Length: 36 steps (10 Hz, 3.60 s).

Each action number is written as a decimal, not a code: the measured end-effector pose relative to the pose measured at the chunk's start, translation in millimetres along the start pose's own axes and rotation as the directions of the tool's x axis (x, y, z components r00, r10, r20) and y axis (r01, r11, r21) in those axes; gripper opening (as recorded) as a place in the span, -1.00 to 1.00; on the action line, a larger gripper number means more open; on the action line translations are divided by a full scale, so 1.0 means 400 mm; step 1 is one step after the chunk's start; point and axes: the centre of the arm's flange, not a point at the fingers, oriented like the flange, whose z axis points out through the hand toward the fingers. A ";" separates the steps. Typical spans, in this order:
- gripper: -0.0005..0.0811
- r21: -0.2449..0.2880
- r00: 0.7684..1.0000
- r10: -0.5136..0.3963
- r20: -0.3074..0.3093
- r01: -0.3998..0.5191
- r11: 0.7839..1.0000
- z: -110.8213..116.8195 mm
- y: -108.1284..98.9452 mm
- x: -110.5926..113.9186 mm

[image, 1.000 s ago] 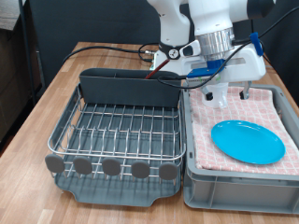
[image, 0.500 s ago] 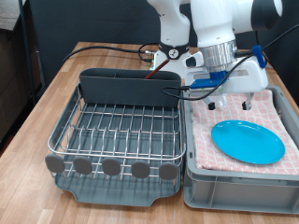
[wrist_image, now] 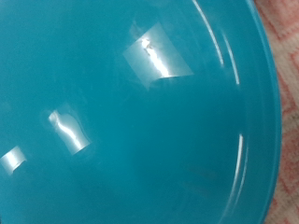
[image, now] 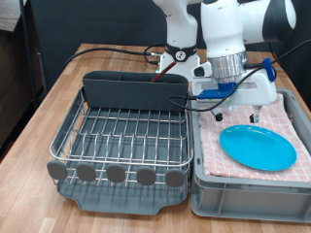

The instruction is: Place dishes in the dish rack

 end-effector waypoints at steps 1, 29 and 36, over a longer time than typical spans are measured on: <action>0.98 -0.004 1.000 -0.006 -0.001 0.006 1.000 0.010 0.000 0.002; -0.90 -0.045 0.994 -0.034 -0.107 0.029 0.999 -0.033 -0.140 0.014; -0.94 -0.209 0.956 -0.093 -0.279 0.034 0.977 -0.220 -0.189 0.003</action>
